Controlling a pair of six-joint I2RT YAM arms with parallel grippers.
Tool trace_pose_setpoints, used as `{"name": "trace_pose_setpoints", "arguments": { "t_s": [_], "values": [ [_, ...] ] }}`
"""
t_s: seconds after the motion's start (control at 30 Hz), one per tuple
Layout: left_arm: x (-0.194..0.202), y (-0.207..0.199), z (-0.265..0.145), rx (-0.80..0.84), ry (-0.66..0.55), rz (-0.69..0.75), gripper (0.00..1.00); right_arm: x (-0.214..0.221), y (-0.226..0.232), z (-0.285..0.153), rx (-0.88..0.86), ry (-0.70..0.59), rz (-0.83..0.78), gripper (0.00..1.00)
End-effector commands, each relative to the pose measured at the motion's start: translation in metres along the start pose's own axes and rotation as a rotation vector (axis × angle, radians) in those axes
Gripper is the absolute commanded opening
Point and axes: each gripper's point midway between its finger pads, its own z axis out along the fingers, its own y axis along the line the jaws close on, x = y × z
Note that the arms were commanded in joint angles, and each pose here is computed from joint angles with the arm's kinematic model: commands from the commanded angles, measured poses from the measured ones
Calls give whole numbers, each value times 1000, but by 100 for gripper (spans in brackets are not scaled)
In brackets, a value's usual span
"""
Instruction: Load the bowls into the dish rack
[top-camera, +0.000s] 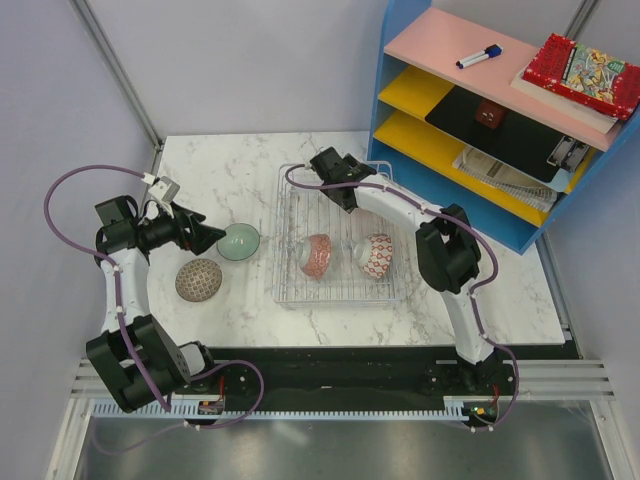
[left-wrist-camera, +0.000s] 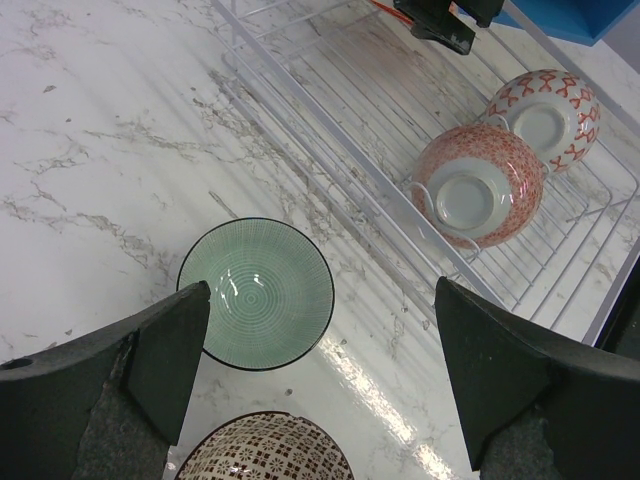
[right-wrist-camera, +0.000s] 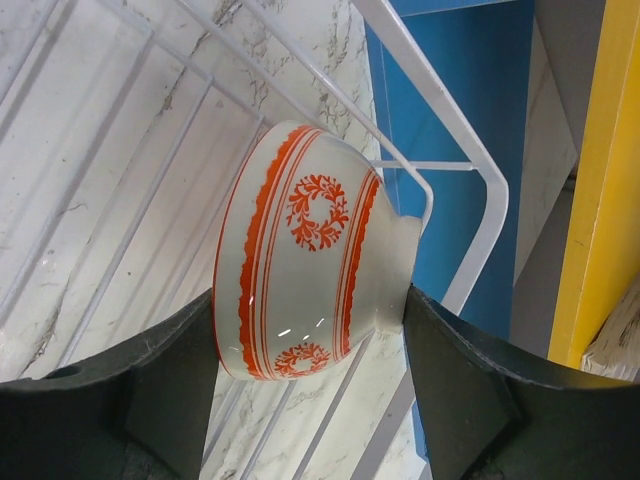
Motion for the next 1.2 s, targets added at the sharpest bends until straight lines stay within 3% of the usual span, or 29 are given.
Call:
{"name": "trace_pose_setpoints", "arguments": {
  "t_s": [0.0,0.2,0.4,0.43,0.73,0.9,0.93,1.17],
  "values": [
    [-7,-5,-1,25,-31,9,100,-9,-5,4,56,1,-25,0],
    [-7,-5,-1,25,-31,9,100,-5,12,12,58,25,-83,2],
    [-7,-5,-2,22,-31,12,100,3,25,19,63,54,-116,34],
    [-7,-5,-1,25,-31,12,100,5,27,19,63,58,-121,45],
    [-7,-7,-2,27,-33,13,100,14,39,21,47,76,-131,80],
    [-7,-7,-1,27,-32,12,100,15,44,20,40,74,-136,86],
    [-7,-7,-2,27,-34,13,100,14,46,19,36,71,-138,93],
    [-4,-6,-1,24,-29,11,100,2,42,5,20,32,-121,95]
  ]
}}
